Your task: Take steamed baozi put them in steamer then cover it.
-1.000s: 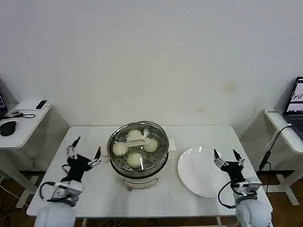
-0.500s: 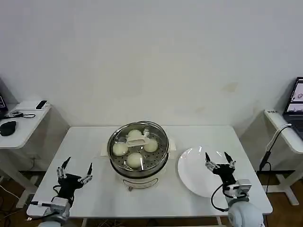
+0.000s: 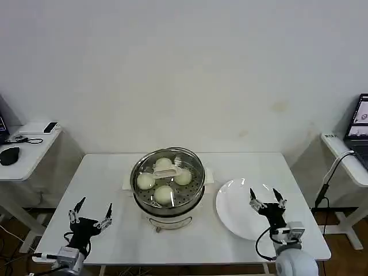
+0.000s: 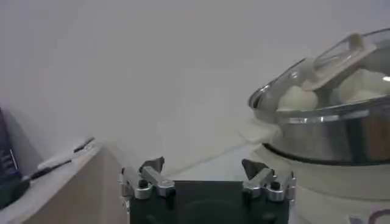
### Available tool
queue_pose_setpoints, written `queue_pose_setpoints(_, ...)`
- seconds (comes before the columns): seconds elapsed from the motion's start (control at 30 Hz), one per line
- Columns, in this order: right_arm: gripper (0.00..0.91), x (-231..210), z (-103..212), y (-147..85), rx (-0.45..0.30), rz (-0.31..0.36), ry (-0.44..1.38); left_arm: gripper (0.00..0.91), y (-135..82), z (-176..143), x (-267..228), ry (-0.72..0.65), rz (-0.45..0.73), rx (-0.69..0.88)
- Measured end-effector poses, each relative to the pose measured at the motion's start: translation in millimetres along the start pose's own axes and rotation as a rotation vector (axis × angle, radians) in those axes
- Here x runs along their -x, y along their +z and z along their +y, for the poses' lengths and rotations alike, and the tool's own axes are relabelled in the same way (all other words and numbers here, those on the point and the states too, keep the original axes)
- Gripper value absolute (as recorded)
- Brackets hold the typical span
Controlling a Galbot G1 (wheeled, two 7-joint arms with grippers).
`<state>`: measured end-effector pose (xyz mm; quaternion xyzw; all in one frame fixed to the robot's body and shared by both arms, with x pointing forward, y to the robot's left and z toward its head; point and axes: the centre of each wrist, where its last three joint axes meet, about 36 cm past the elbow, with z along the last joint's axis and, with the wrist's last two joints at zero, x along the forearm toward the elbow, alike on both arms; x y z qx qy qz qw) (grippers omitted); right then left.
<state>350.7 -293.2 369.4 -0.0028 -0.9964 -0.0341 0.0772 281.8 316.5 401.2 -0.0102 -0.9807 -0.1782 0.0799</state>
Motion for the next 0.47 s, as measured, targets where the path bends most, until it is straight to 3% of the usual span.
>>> queue_pose_setpoints(0.47, 0.907, -8.1, -3.7, -2.0, -0.024, 0.012, 0.003, 0.907, -3.1, -9.1, -10.2, 0.024, 0.003, -0.042)
